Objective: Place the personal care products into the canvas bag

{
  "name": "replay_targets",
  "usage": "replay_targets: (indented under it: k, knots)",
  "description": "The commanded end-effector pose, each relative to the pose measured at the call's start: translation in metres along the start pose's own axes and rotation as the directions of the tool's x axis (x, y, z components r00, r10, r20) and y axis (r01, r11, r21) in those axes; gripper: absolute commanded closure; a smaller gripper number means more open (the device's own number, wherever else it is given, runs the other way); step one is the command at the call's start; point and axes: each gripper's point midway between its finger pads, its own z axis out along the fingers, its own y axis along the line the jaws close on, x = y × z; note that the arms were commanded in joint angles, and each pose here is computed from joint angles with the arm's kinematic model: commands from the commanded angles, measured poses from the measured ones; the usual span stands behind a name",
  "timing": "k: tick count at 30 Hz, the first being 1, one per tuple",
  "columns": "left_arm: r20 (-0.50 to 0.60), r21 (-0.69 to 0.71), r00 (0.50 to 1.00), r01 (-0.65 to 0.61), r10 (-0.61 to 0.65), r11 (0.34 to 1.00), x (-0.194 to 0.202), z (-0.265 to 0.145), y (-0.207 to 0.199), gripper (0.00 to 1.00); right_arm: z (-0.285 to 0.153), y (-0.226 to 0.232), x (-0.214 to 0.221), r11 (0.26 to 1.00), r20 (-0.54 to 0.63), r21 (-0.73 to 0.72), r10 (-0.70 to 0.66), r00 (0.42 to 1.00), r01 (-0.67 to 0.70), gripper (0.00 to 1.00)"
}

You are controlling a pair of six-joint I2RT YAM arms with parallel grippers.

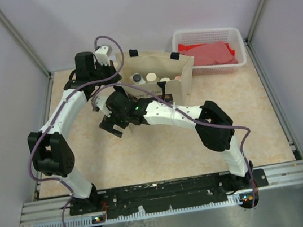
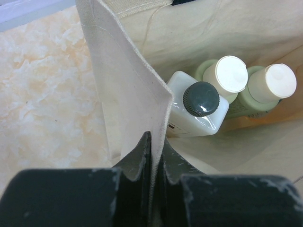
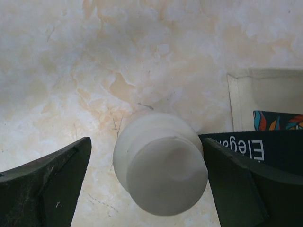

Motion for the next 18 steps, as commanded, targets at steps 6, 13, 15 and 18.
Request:
replay_targets:
  k: [6, 13, 15, 18]
  knots:
    - [0.074, -0.023, 0.996, -0.037, 0.039, 0.999, -0.028, -0.01, 0.004, 1.0, 0.012, -0.01, 0.002, 1.0, -0.029, -0.002, -0.01, 1.0, 0.01, 0.01]
    - [0.073, -0.022, 0.997, -0.034, 0.036, 0.999, -0.028, -0.009, 0.005, 1.0, 0.018, -0.016, 0.011, 1.0, -0.027, 0.011, 0.01, 1.0, -0.009, 0.02]
    - [0.072, -0.021, 0.997, -0.033, 0.034, 0.999, -0.027, -0.008, 0.005, 1.0, 0.019, -0.016, 0.012, 1.0, -0.02, 0.009, 0.014, 1.0, -0.014, 0.08]
    - [0.076, -0.02, 0.997, -0.031, 0.032, 0.999, -0.028, -0.009, 0.004, 1.0, 0.021, -0.014, 0.014, 1.0, -0.006, 0.007, 0.027, 1.0, -0.027, 0.17]
